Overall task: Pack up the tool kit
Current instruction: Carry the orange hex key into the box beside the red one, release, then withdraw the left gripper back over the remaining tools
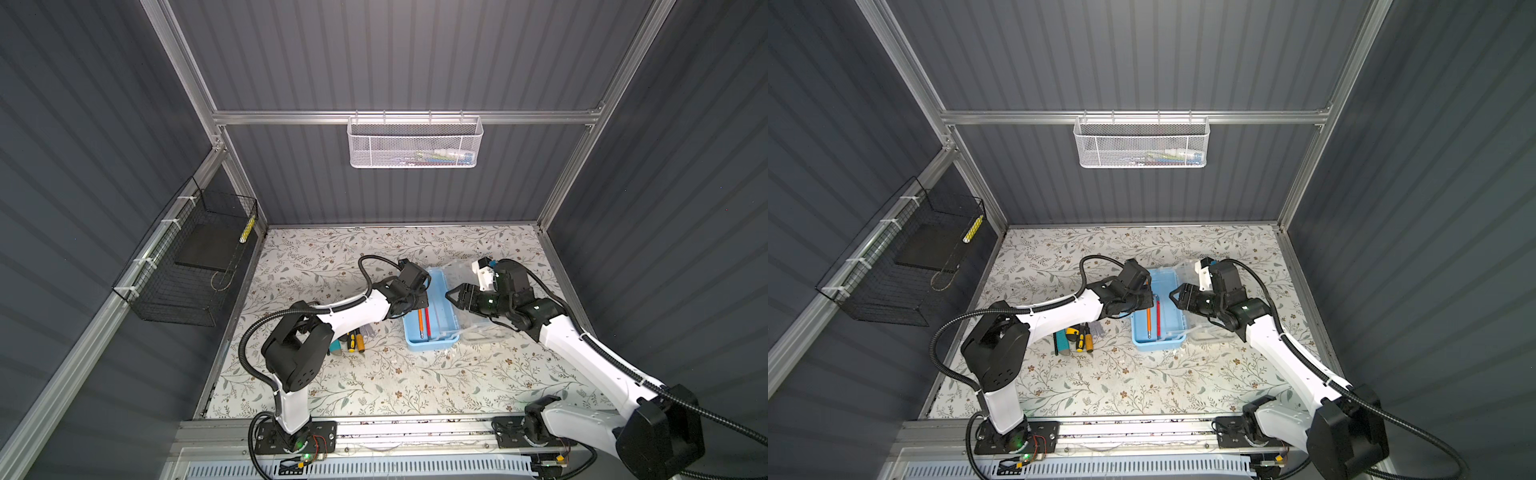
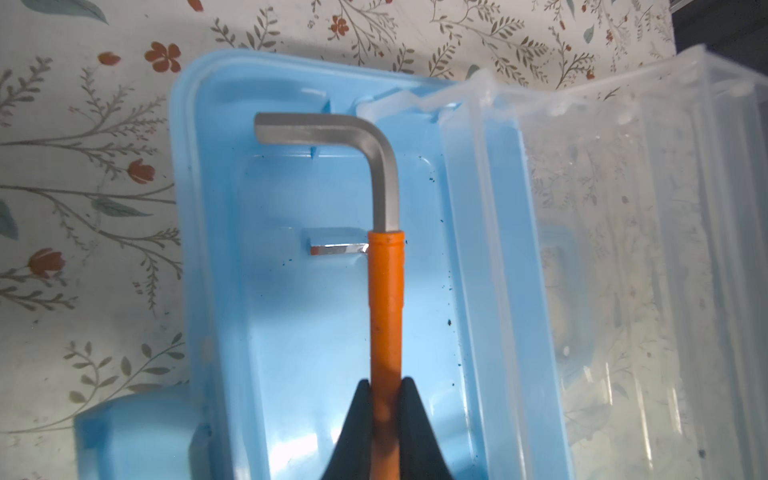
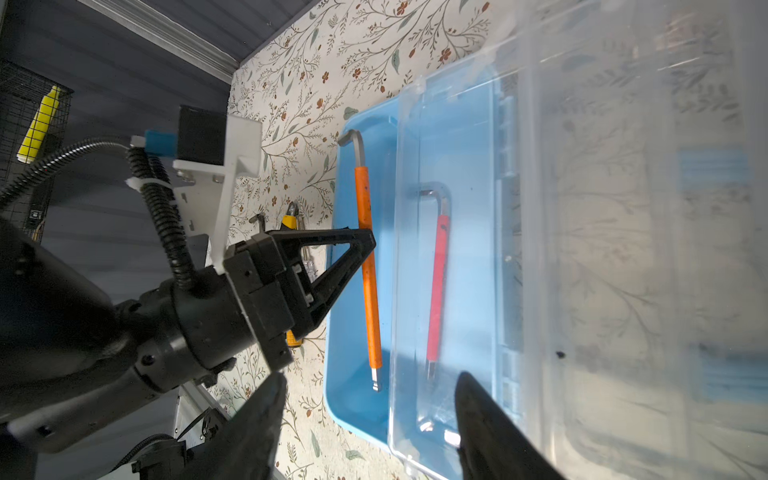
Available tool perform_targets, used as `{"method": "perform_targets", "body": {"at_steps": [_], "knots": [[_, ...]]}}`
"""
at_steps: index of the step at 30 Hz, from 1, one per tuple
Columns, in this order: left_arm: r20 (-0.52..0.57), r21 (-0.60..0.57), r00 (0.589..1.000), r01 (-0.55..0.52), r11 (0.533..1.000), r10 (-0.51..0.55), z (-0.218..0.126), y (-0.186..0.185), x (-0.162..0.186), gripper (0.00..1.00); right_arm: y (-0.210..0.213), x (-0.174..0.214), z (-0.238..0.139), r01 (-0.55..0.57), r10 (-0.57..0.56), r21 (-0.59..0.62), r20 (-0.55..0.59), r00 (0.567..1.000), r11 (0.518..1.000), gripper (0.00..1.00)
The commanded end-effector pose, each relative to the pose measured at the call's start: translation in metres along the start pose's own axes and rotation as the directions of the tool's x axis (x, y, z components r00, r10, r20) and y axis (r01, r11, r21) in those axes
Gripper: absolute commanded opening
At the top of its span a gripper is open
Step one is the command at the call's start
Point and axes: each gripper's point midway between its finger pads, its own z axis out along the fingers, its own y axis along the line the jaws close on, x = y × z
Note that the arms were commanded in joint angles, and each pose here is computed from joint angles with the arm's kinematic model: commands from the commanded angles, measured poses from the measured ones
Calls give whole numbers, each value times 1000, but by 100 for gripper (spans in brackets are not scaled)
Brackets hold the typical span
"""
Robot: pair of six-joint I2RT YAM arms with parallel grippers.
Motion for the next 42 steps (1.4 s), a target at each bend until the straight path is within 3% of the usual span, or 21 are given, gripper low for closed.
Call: {"method": "perform_targets", "body": {"at_steps": [1,11,17,22,27,33,42], "knots": [[-11,-21,1000,19,1000,-19,11,0,3,0,-2,-1,-2,15,-15,-5,15,1000,1000,65],[-71,-72,997,15,997,-20,35,11,20,1,-7,-2,2,7,-7,-1,11,1000,1000,67],[-78,-81,997,7,997,-14,38,13,21,29,-7,-3,1,6,-6,1,13,1000,1000,69],[-53,-59,999,-16,998,13,28,6,11,35,-4,-6,-1,14,-14,-3,16,1000,1000,69],[11,0,997,-76,997,76,2,-16,-14,40,5,-13,-5,37,-36,-18,21,999,999,69],[129,24,979,-164,986,159,-59,-29,-47,48,17,-22,-14,63,-62,-32,31,998,997,69],[145,-147,966,-192,970,214,-126,32,-34,57,43,-34,-49,128,-126,-21,79,989,992,68]]}}
